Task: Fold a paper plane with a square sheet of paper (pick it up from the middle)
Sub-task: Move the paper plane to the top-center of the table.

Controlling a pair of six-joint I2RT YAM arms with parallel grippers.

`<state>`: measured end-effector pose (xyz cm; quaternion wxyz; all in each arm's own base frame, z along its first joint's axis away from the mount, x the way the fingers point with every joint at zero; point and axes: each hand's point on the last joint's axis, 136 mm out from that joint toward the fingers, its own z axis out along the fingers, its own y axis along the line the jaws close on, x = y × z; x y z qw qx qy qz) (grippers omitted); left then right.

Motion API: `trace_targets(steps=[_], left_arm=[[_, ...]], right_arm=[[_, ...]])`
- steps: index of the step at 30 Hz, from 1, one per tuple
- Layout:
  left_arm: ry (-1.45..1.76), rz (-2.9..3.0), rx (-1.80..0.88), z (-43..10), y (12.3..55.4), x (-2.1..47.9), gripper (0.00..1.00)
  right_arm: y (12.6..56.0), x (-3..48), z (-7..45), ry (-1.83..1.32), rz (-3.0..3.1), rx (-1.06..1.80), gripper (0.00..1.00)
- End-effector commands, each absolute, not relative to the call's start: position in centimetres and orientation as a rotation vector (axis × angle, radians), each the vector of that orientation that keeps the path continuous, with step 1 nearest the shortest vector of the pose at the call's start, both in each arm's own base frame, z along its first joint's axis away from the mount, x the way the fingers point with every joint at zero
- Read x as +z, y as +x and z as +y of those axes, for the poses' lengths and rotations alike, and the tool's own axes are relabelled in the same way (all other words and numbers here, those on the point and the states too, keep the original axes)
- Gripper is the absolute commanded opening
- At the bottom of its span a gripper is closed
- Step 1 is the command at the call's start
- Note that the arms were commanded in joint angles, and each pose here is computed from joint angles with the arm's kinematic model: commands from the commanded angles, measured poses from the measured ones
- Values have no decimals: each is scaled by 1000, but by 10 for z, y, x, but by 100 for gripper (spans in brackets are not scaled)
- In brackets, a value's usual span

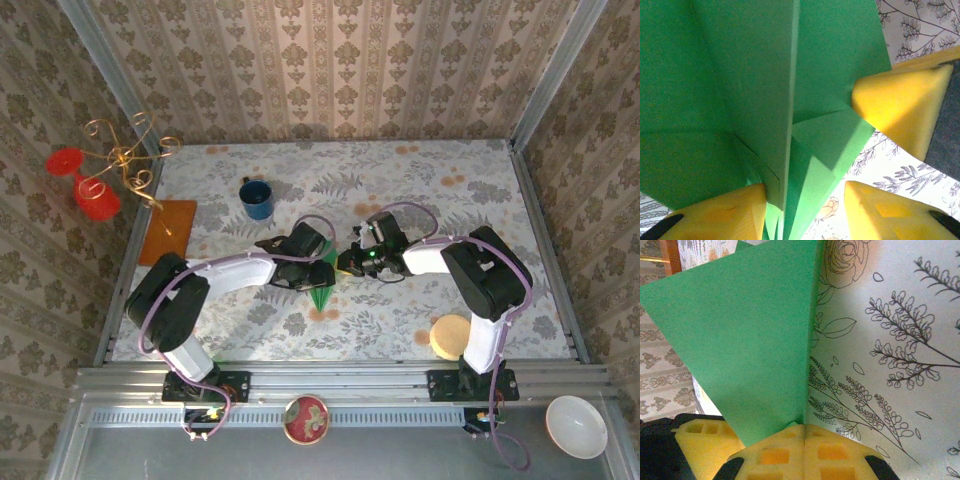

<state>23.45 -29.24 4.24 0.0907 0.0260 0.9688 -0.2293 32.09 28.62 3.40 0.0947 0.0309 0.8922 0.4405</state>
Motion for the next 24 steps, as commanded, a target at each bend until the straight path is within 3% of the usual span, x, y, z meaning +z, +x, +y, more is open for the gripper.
trace_targets(steps=[1,11,17,24], left_arm=[[92,2902,-579,-287,235,38,44],[103,2927,-457,-280,234,33,38],[100,2913,-452,-280,237,37,34],[98,2918,-441,-280,238,36,22]], right_arm=[[319,39,291,68,2648,1332,1],[320,40,291,69,2646,1331,2],[321,43,291,65,2647,1318,7],[322,46,291,66,2644,1317,13]])
